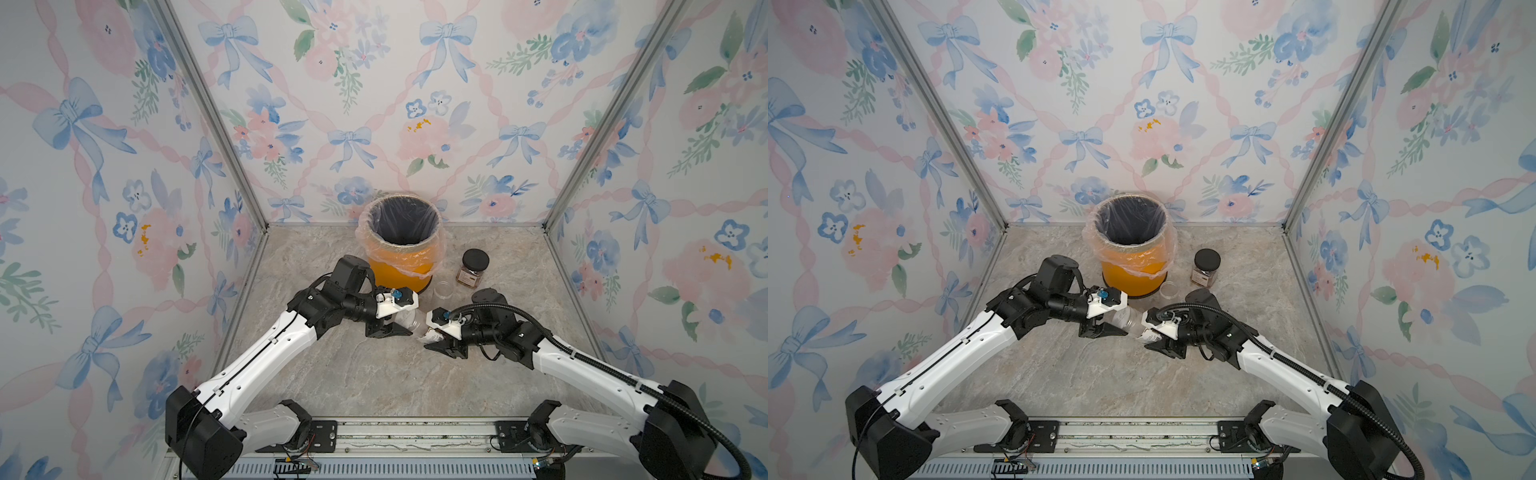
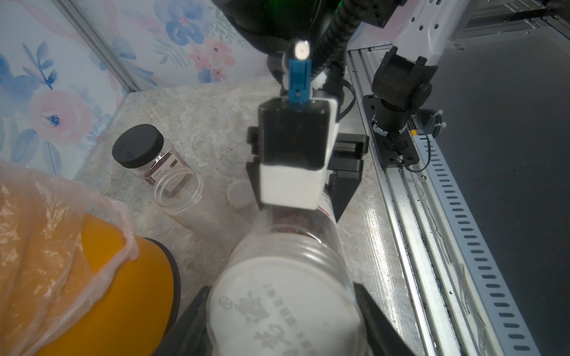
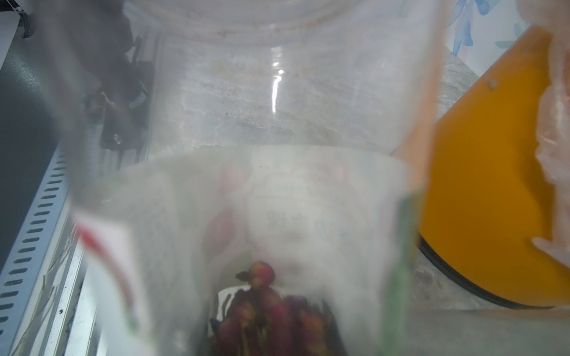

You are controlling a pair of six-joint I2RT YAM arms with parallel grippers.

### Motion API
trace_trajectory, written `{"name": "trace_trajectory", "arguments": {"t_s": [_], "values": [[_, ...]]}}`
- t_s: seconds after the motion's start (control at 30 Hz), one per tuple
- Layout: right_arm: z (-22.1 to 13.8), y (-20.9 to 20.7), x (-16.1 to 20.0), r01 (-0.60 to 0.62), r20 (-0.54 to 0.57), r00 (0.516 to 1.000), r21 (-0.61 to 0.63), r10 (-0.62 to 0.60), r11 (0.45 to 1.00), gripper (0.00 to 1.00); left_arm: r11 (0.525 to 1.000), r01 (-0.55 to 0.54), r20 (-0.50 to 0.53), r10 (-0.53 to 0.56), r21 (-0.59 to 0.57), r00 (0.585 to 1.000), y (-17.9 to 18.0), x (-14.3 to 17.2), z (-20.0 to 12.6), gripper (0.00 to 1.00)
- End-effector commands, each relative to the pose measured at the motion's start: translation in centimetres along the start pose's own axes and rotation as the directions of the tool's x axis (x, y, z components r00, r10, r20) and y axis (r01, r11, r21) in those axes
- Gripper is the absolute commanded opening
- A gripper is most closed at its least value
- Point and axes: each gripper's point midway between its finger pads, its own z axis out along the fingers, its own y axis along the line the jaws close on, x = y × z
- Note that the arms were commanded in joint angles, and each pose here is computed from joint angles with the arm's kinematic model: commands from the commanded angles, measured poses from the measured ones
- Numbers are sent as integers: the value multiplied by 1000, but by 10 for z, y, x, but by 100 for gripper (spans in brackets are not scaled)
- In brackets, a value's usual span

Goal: Empty the moldy dried flower tea in the jars
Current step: Unscrew the lid from the jar.

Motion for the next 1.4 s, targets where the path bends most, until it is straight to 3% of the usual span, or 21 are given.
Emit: {"name": "trace_trajectory", "arguments": {"t_s": [0.0,0.2,0.37,0.57,0.67,0.87,0.97,1.13,1.2,1.27,1.37], "values": [[6,-13,-5,65,-7,998,79,-64,995,48,994,112,23,-113,17,993,1,-12,0,40],[14,-22,-3,99,-12,995,197,-99,975,47,949,314,16,-314,-39,949,13,-18,-2,37],[18,-25,-10,90,40,994,284,-105,955,46,872,482,-11,-485,-84,875,18,-10,6,35],[27,-24,-14,74,67,992,357,-105,931,44,779,604,7,-612,-165,791,26,-5,4,33],[34,-22,-14,73,72,991,398,-111,915,43,697,677,52,-687,-236,725,36,-4,-3,34],[48,-14,-17,56,104,988,439,-112,897,42,499,823,127,-829,-273,545,42,1,-5,34],[55,-9,-17,57,107,988,441,-116,896,42,441,855,142,-861,-272,489,41,4,-4,33],[63,-4,-17,60,110,987,442,-120,895,42,389,880,144,-888,-273,437,40,9,0,36],[65,-3,-17,62,109,987,440,-121,896,42,379,885,141,-894,-271,425,39,10,2,43],[65,-1,-18,57,116,986,433,-118,900,41,390,879,142,-887,-276,439,41,10,1,48],[65,4,-18,62,122,985,404,-122,913,41,449,849,125,-859,-280,496,40,8,0,61]]}}
